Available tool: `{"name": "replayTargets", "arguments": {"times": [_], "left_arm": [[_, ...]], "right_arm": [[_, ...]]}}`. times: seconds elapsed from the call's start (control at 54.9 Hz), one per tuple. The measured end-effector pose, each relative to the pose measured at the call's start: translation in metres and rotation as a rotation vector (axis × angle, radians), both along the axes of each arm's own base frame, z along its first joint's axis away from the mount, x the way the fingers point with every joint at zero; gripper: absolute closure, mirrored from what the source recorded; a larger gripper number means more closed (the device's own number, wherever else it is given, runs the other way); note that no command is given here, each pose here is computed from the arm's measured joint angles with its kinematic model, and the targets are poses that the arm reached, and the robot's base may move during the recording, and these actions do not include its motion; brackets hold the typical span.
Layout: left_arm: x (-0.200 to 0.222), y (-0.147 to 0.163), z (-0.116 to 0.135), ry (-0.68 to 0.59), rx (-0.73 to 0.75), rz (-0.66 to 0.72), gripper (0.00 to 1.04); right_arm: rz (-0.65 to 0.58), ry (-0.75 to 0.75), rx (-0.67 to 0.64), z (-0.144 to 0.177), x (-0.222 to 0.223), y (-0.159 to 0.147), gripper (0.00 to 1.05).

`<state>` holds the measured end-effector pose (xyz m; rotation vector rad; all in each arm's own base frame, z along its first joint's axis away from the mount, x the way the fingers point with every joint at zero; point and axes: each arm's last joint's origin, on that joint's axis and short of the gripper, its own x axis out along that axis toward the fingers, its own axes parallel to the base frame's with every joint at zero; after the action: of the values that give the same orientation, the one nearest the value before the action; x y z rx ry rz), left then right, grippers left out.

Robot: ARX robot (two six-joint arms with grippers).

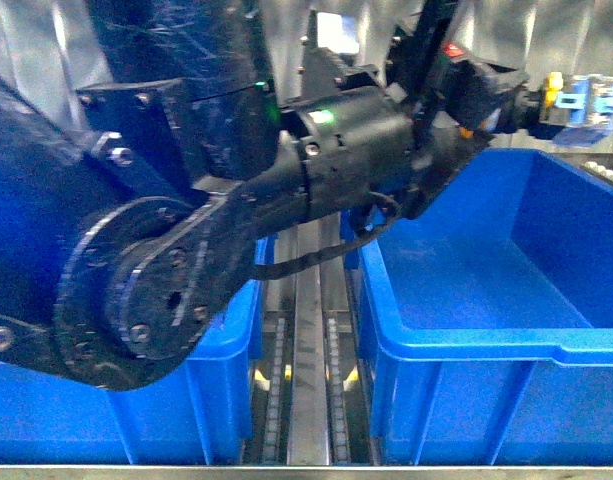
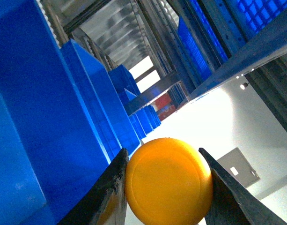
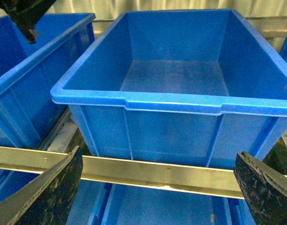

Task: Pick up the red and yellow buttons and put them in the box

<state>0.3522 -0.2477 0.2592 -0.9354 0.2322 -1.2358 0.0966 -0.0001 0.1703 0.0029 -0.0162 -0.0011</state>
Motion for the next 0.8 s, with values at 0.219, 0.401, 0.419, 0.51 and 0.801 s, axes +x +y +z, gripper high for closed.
{"name": "replayTargets", "arguments": {"times": [0.219,0.401,0.419,0.51,0.801], "left_arm": [[-0.002,-0.030,-0.005,0.023,0.016,-0.036,0.71],[-0.005,-0.037,-0.005,0.014,0.037,-0.043,0.71],[-0.005,-0.038,-0.005,0.015,0.041,-0.042,0.71],[-0.005,-0.037,-0.005,0.009,0.044,-0.027,0.71],[-0.006,-0.037,-0.002,-0.003,0.047,-0.026,0.71]], "right_arm": [[-0.283,-0.142,-0.144,0.016,0.008,0.005,0.07],[-0.431,-0.283,-0.307,0.093,0.043,-0.011,0.07],[-0.449,-0.267,-0.214,0.111,0.048,-0.022,0.07],[-0.500,-0.230,0.181,0.154,0.056,-0.058,0.07],[-0.453,-0.229,1.203,0.148,0.106,-0.072,0.07]]}}
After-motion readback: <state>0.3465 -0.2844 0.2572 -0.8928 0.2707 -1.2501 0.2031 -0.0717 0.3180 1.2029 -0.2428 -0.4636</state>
